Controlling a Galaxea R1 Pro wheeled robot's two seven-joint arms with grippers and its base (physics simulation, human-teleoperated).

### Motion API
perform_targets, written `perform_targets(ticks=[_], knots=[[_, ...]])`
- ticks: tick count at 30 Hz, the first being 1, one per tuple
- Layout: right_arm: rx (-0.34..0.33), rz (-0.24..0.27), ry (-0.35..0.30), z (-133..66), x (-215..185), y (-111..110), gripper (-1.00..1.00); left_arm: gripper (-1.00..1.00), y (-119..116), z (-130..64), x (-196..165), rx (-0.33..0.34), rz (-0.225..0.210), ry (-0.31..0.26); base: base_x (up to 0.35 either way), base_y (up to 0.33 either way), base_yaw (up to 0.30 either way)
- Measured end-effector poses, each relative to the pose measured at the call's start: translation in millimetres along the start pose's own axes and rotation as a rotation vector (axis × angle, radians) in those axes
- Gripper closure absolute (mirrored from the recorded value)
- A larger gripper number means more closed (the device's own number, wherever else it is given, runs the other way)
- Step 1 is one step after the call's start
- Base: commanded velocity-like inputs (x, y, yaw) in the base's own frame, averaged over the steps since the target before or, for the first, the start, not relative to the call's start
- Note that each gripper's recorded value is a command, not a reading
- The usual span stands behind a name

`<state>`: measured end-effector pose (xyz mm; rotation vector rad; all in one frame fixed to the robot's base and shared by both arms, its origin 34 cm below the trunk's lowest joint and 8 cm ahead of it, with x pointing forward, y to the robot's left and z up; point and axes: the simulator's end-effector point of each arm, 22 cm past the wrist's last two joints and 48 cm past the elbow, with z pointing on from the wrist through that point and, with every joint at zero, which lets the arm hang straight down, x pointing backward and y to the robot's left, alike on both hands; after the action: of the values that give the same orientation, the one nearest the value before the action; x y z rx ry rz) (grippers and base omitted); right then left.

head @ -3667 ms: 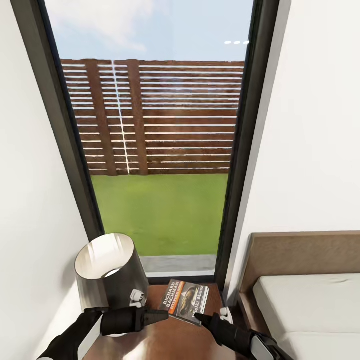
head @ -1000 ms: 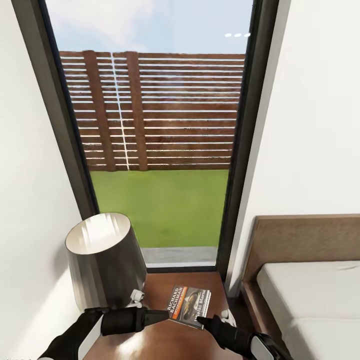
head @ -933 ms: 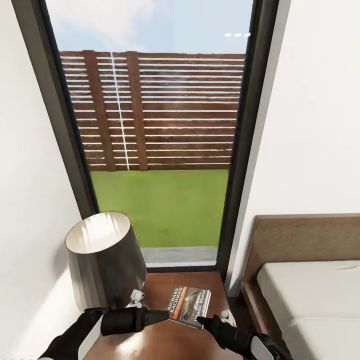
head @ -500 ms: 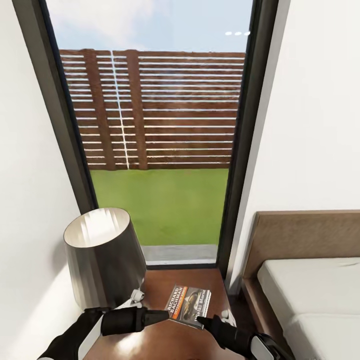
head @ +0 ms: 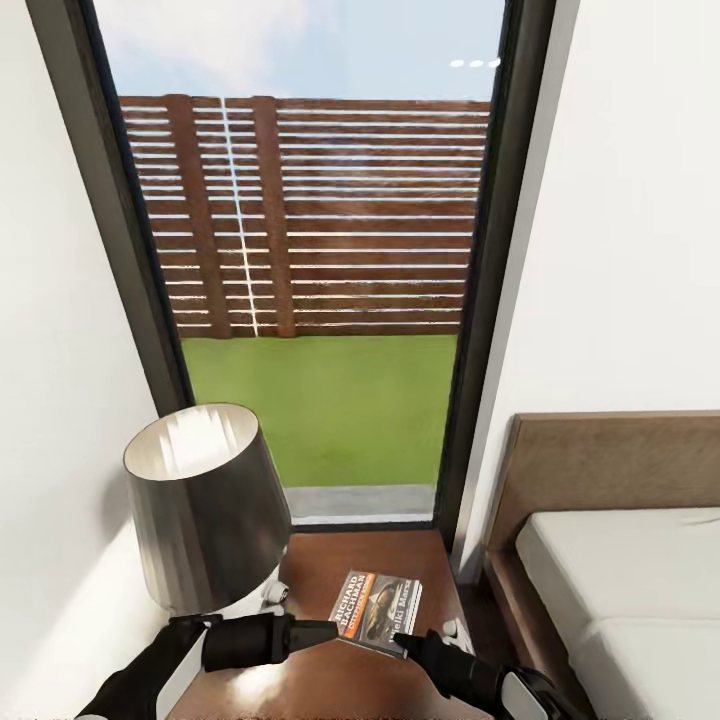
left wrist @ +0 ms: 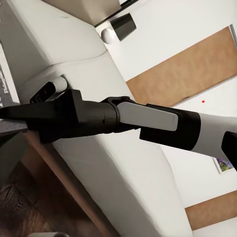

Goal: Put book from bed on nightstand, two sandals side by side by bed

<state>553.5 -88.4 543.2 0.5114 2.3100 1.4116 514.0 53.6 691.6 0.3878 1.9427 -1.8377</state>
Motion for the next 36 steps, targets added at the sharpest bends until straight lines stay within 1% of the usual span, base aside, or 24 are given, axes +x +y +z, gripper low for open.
perform_targets(ticks=[36], knots=[[-0.001,-0.001,0.001,25.3,21.5,-67.2,1.00,-1.00,58.7,0.2,48.1,-0.002,0.000,0.000,0.000,0.000,0.000]])
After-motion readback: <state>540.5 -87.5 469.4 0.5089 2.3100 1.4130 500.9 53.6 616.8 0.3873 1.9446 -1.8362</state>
